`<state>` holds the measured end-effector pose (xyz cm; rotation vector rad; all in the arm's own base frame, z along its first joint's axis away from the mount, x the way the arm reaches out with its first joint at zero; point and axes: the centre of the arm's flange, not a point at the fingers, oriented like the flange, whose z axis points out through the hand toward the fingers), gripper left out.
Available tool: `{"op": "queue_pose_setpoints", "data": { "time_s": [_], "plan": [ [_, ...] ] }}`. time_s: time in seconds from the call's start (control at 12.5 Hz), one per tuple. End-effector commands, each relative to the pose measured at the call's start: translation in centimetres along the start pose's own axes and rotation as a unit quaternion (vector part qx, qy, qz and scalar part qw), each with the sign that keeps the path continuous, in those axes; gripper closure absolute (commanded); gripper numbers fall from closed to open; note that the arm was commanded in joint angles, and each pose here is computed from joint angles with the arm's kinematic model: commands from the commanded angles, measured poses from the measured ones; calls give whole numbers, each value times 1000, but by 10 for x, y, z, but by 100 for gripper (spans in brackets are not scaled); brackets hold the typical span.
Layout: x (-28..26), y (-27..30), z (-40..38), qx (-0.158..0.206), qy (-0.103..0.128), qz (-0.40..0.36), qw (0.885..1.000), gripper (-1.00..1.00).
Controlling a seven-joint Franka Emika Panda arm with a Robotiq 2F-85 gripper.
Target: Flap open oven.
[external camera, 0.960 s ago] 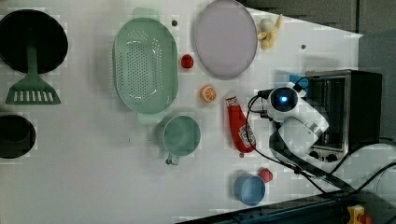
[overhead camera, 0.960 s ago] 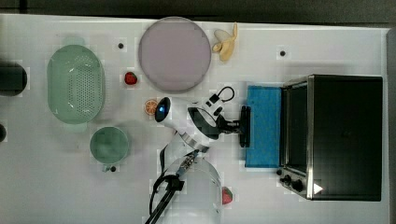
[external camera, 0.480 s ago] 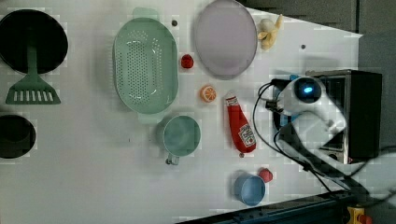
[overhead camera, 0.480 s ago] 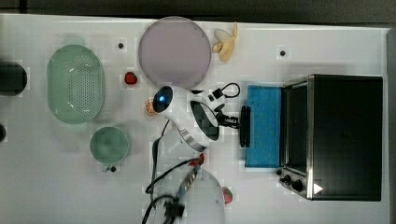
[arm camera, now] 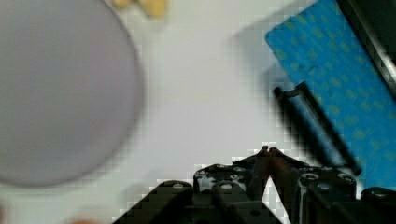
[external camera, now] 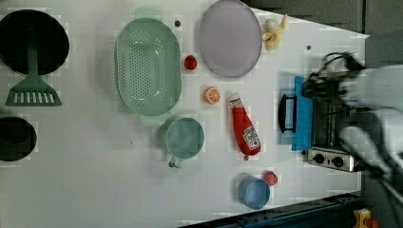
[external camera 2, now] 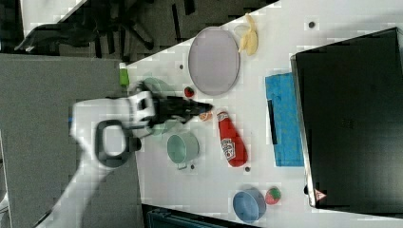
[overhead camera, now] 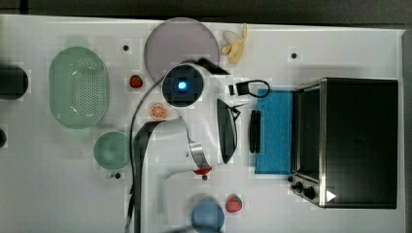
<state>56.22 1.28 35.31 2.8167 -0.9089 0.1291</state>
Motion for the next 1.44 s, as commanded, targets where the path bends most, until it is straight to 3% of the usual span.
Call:
{"op": "queue_pose_setpoints", "data": {
  "time_s": [0.08,0.24,0.48,0.72,0.96,1.44],
  "plan": [
    [14,34,-54,52,-44,105,992,65],
    [13,59,-105,66,-52,121,989,65],
    [1,88,-163,50,-81,162,982,65],
    [-16,105,-204,29,-107,152,982,65],
    [-15,110,-219,40,-97,155,982,65],
    [-14,104,-210,32,-103,153,982,65]
  ]
}}
